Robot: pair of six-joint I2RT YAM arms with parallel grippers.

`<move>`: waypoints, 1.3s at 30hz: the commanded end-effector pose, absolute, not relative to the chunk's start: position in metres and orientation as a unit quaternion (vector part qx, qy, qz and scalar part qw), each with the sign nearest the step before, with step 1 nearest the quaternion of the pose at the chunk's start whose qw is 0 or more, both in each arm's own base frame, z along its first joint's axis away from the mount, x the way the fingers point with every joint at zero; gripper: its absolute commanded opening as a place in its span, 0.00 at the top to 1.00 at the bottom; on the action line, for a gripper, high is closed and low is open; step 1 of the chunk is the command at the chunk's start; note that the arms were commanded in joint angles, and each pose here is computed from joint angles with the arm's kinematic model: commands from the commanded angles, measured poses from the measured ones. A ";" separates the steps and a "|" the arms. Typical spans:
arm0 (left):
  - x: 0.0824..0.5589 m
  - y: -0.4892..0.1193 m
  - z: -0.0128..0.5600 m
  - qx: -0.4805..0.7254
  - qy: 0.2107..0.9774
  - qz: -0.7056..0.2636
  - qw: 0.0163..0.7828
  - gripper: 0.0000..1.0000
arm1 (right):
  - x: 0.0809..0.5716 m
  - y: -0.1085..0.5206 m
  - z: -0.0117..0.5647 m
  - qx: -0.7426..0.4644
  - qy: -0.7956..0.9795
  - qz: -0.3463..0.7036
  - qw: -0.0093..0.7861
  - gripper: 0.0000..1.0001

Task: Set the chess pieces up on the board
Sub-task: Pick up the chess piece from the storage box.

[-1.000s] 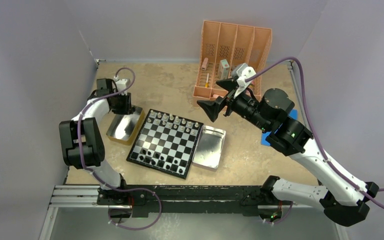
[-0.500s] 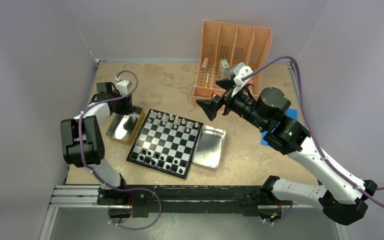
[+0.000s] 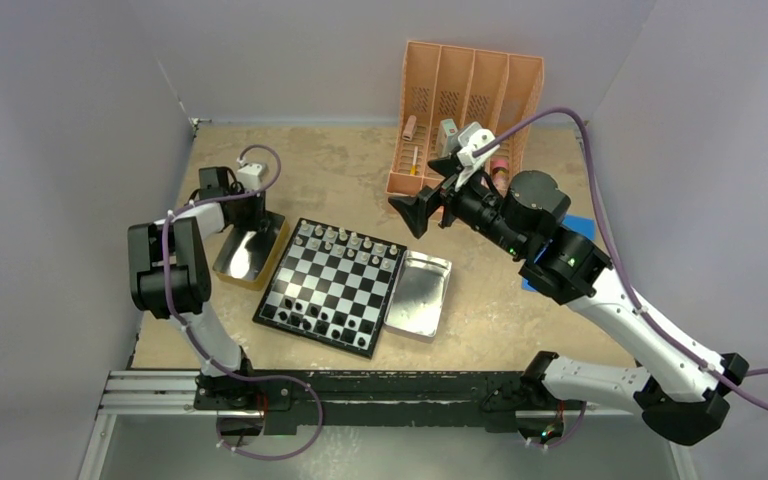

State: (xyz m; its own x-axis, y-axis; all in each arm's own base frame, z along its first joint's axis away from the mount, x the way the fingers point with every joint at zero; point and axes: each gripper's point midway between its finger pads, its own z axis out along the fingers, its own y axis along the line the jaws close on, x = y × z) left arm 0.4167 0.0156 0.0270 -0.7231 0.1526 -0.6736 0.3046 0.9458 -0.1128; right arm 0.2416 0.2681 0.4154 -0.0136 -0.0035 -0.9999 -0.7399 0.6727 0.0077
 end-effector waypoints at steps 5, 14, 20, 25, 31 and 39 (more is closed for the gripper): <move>0.442 0.015 0.042 0.155 0.902 -0.109 0.389 0.85 | 0.243 0.266 0.452 -0.263 0.622 0.297 0.675 0.01; 0.435 0.025 0.071 0.144 0.909 -0.080 0.382 0.97 | 0.245 0.270 0.448 -0.258 0.623 0.304 0.673 0.01; 0.427 0.034 0.106 0.139 0.912 -0.051 0.383 0.98 | 0.250 0.266 0.448 -0.234 0.625 0.301 0.681 0.01; 0.412 0.015 0.135 0.132 0.915 -0.097 0.369 0.97 | 0.242 0.262 0.446 -0.246 0.612 0.305 0.687 0.01; 0.384 -0.021 0.162 0.086 0.932 -0.165 0.311 0.97 | 0.236 0.266 0.444 -0.249 0.612 0.322 0.677 0.02; 0.334 -0.055 0.175 0.021 0.953 -0.206 0.220 0.97 | 0.234 0.259 0.451 -0.227 0.622 0.330 0.673 0.02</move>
